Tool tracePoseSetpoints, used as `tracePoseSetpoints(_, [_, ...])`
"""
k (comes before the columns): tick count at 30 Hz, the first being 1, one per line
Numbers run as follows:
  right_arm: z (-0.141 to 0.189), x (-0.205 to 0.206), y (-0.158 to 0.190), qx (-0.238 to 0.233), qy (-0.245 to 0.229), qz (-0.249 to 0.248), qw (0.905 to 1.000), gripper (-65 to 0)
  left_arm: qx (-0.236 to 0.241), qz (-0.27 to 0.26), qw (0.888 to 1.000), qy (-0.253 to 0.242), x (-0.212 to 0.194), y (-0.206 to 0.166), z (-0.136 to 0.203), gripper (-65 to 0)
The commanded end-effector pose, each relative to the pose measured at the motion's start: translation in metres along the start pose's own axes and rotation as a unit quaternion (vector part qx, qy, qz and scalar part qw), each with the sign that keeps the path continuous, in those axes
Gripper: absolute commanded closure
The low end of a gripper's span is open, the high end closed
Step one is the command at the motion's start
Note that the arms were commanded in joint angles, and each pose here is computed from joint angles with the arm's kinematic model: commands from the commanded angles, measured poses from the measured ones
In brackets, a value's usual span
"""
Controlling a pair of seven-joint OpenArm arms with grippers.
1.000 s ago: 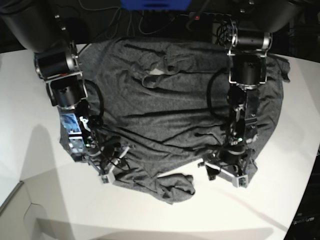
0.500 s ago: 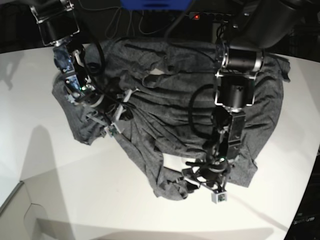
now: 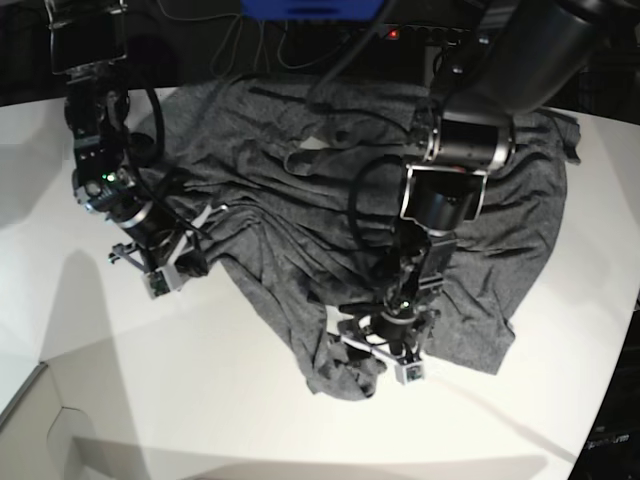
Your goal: Layout the t-shirt on the table in an organized manner, then fold the t-shirt properly
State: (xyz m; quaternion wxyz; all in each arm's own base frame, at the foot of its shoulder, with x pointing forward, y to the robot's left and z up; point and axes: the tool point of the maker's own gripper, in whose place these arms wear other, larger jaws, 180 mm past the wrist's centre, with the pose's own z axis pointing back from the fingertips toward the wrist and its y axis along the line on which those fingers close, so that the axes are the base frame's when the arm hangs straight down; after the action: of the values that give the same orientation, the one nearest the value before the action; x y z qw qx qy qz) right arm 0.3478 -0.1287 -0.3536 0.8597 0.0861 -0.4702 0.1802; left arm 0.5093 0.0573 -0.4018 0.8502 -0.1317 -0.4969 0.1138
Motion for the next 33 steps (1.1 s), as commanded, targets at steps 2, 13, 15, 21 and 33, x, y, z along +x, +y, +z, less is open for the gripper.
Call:
tracePoseSetpoints(2, [0.006,0.019,-0.016,-0.016,-0.029,0.008,0.9994,0.0,-0.011,-0.002,0.999,-0.038,0.03,-0.012,-0.004,-40.3])
tracePoseSetpoints(13, [0.008,0.025,-0.019,-0.02,-0.035,0.012,0.9991,0.0,-0.029,-0.08,0.996,-0.005,0.007,-0.024,-0.006,-39.9])
tracePoseSetpoints(15, [0.008,0.026,-0.02,-0.02,-0.036,0.012,0.9991,0.0,-0.026,-0.1,0.995,-0.003,0.007,-0.015,-0.005,-39.8])
tracePoseSetpoints(21, [-0.004,0.038,-0.03,-0.026,-0.042,0.008,0.9987,0.0,-0.015,-0.061,0.998,-0.029,0.025,-0.003,-0.003,-32.0])
tracePoseSetpoints(33, [-0.075,0.081,-0.053,-0.025,-0.04,-0.068,0.9966,0.0,0.013,-0.059,0.99,-0.124,0.101,0.066,0.084,-18.8])
